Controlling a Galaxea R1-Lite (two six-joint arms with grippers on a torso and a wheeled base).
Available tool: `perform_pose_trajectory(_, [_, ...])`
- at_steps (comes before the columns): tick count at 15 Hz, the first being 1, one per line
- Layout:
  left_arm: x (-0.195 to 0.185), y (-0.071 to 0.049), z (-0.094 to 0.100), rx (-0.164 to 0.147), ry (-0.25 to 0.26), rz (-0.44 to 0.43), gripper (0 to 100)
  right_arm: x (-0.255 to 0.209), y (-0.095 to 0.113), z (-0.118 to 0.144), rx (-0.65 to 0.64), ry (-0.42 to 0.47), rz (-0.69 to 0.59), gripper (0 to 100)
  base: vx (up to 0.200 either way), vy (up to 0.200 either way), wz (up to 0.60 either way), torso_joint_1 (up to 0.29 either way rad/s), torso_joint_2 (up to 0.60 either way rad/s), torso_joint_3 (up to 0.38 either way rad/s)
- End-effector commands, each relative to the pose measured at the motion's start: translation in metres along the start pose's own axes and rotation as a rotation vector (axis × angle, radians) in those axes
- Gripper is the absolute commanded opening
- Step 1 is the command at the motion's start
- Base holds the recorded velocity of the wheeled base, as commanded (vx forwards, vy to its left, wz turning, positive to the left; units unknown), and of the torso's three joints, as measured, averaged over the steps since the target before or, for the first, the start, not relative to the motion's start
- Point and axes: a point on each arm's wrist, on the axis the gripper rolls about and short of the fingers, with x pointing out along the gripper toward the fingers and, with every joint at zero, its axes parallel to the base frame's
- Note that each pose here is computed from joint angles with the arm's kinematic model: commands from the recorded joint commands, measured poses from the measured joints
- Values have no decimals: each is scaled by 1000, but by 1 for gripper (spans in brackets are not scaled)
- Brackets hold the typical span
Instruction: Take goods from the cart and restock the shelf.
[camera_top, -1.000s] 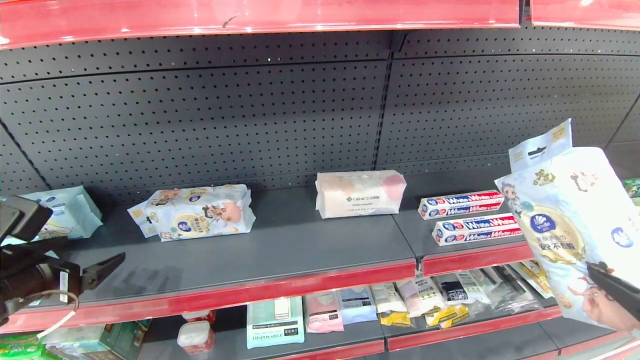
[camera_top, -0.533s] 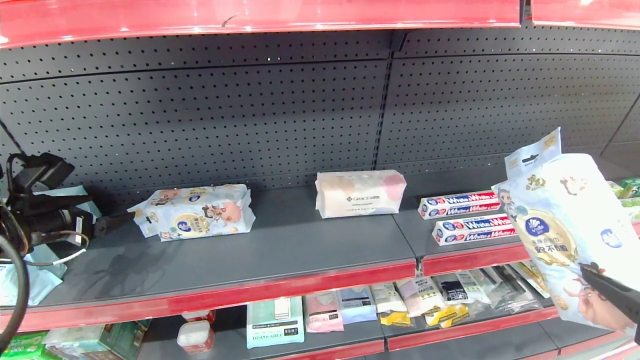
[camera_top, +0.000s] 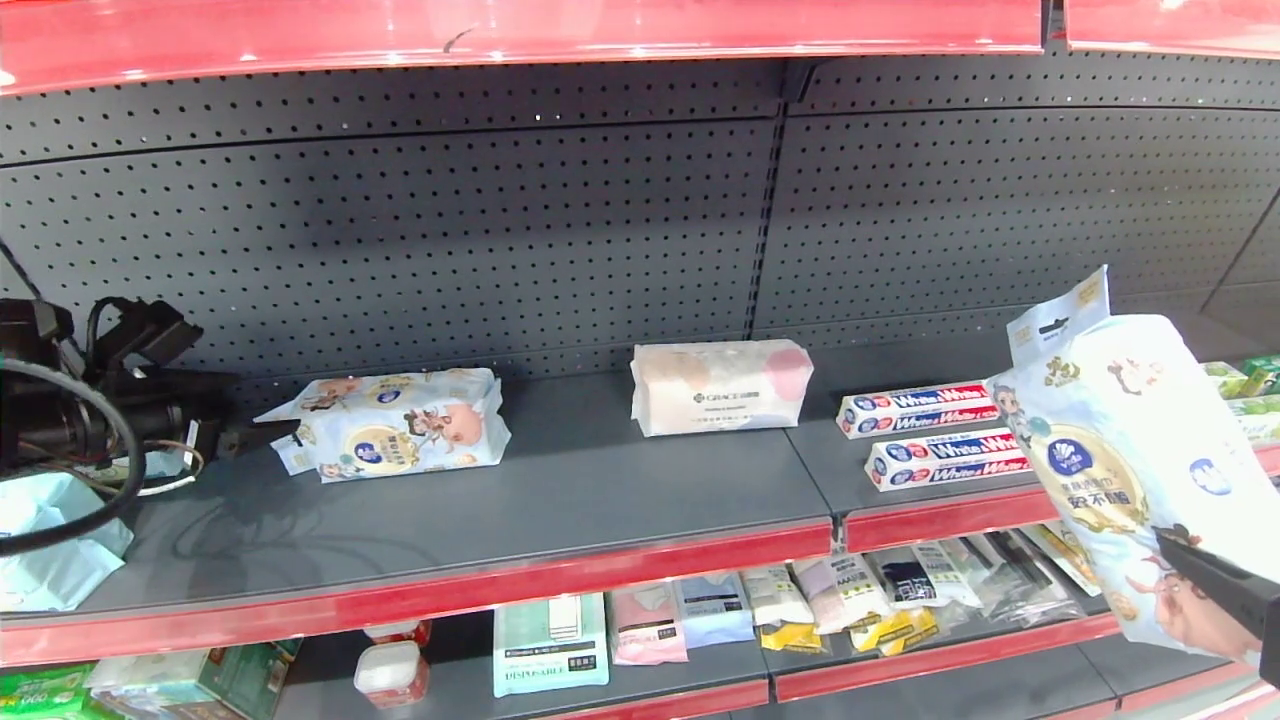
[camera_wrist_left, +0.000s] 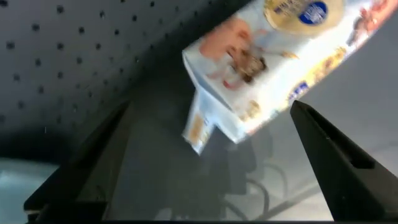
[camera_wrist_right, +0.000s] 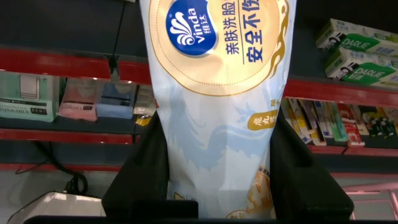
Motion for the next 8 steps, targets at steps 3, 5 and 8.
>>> perform_pose_trajectory(3, [16, 6, -6, -14, -3, -47, 100, 3, 0, 0, 0, 13, 0, 0, 0, 0, 0, 0, 0, 0])
perform_pose_trajectory(5, [20, 0, -7, -41, 9, -98, 100, 4, 0, 0, -7, 17, 0, 0, 0, 0, 0, 0, 0, 0])
perform_pose_trajectory(8, [38, 10, -8, -23, 2, -113, 100, 7, -2, 0, -22, 32, -8, 0, 0, 0, 0, 0, 0, 0])
